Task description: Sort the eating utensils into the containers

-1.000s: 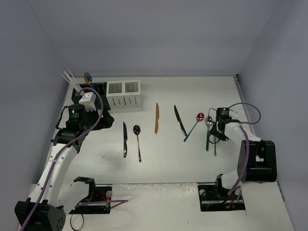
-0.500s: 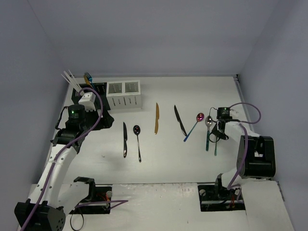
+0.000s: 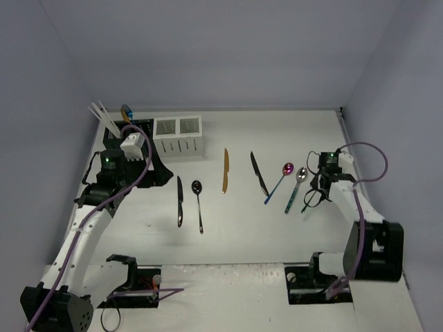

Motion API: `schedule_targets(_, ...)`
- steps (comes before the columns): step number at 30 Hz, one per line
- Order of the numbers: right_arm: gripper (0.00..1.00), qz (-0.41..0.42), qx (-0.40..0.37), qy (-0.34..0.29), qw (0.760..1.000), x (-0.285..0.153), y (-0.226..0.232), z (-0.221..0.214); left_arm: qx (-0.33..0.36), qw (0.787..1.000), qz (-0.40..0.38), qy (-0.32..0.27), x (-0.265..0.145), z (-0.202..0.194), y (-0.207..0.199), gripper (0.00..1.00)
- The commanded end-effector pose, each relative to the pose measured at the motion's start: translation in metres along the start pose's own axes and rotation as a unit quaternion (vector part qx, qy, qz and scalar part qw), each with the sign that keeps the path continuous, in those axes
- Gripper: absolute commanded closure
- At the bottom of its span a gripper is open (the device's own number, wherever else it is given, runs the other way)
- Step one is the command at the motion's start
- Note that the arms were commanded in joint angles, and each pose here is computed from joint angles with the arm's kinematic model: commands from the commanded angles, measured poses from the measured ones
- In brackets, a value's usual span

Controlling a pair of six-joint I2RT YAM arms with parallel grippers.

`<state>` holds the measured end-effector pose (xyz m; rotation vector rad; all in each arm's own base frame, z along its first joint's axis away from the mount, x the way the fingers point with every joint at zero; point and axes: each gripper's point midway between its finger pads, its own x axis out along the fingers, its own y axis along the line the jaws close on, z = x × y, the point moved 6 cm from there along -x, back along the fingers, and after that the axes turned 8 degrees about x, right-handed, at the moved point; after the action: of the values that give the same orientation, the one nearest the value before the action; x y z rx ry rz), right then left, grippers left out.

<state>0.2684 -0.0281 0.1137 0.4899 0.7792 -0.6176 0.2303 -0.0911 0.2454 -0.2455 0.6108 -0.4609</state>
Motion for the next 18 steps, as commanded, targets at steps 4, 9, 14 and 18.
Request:
schedule_targets(4,1.0,0.212,-0.063,-0.108,0.969,-0.11,0.073,0.037,0.046,0.983,-0.156,-0.085,-0.025,0.062,-0.09,0.24)
schedule_targets(9,1.0,0.382,-0.13,-0.128,0.906,-0.19,0.117,0.025,0.045,0.964,-0.217,-0.147,-0.029,0.09,-0.131,0.24)
schedule_targets(14,1.0,0.509,-0.183,-0.122,0.832,-0.249,0.137,0.005,0.062,0.943,-0.264,-0.191,-0.026,0.109,-0.176,0.24)
schedule_targets(18,1.0,0.566,-0.206,-0.105,0.791,-0.269,0.147,-0.016,0.084,0.94,-0.268,-0.191,-0.011,0.114,-0.202,0.24)
